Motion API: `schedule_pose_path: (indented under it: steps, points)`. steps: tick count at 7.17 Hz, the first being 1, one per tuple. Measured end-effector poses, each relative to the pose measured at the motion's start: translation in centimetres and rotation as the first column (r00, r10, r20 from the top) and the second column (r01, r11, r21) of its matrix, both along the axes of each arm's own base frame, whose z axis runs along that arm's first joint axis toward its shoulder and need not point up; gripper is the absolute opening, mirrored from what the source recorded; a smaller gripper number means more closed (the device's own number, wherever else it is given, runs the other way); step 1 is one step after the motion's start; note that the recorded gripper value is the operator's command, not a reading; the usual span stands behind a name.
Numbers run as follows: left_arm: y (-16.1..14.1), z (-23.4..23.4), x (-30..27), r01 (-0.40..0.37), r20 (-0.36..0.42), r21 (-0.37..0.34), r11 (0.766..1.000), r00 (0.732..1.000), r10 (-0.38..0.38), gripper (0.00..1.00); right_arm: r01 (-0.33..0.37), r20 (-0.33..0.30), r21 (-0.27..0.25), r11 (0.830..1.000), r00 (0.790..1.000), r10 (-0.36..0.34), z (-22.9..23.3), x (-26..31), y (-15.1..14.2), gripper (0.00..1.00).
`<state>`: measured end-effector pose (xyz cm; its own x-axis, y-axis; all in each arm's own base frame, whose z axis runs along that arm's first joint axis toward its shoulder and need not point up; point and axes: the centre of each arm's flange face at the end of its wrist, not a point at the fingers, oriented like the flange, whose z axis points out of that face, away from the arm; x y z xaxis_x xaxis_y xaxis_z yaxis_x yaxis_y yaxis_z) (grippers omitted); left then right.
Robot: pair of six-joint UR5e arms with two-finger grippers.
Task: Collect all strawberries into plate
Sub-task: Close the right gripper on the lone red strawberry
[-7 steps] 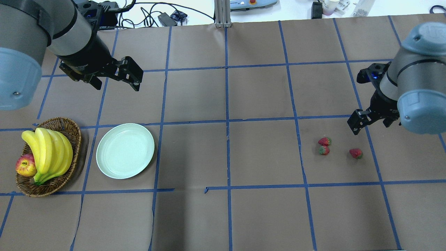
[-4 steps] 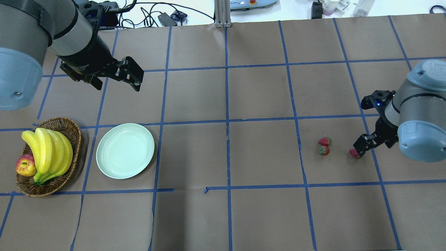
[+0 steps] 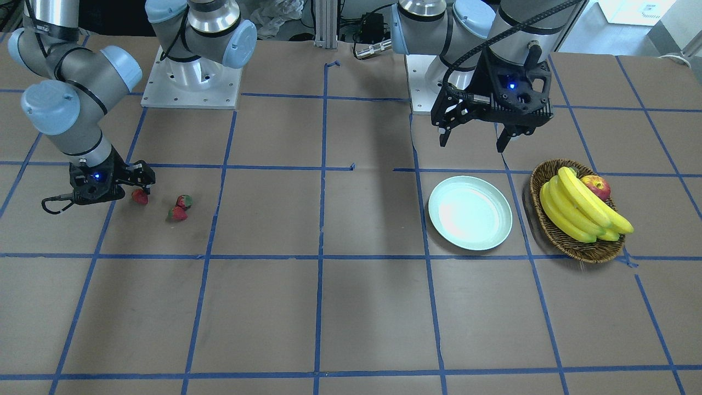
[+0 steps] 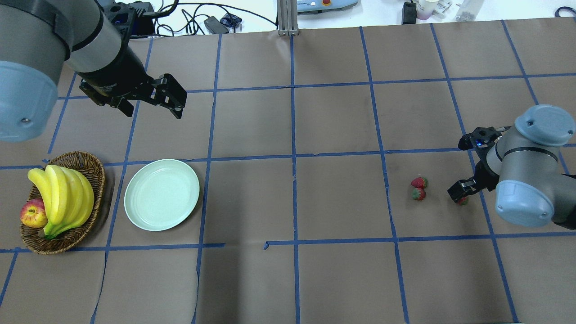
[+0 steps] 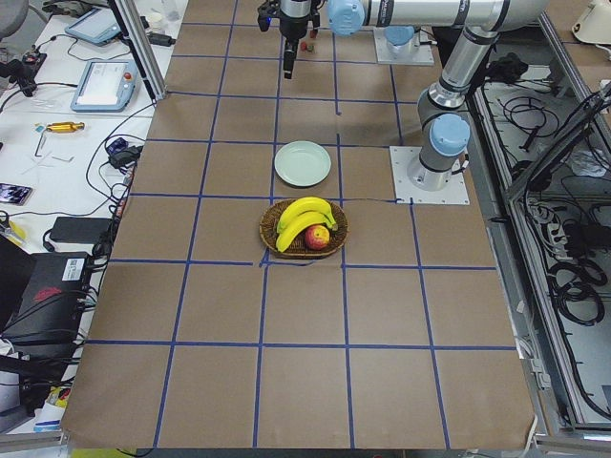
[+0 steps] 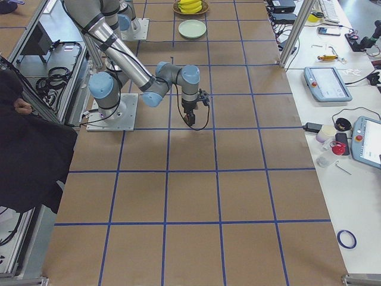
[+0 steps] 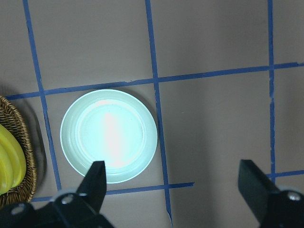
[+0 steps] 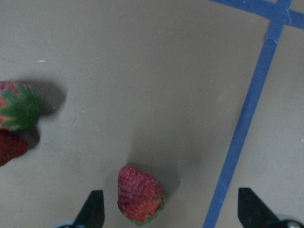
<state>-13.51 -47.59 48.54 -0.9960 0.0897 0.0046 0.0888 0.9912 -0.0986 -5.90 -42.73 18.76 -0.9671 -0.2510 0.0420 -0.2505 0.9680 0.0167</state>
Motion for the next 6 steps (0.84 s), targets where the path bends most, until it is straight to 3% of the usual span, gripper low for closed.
schedule_pose_path:
  steps: [2, 4, 6]
  points:
    - [-0.02, -0.02, -0.01, 0.0, 0.0, 0.0, 1.0, 1.0, 0.0, 1.0, 0.02, 0.043, -0.032, 0.999, 0.999, -0.019, -0.37, 0.43, -0.29, 0.97]
    - [-0.01, 0.07, -0.01, 0.0, 0.0, -0.001, 1.0, 1.0, 0.0, 1.0, 0.067, 0.042, -0.025, 0.997, 0.997, -0.066, -0.53, 0.43, -0.18, 0.9]
    - [-0.02, 0.06, -0.03, 0.0, -0.001, -0.001, 1.0, 1.0, 0.0, 1.0, 0.11, 0.046, -0.014, 0.994, 0.993, -0.11, -0.82, 0.52, 0.04, 0.5]
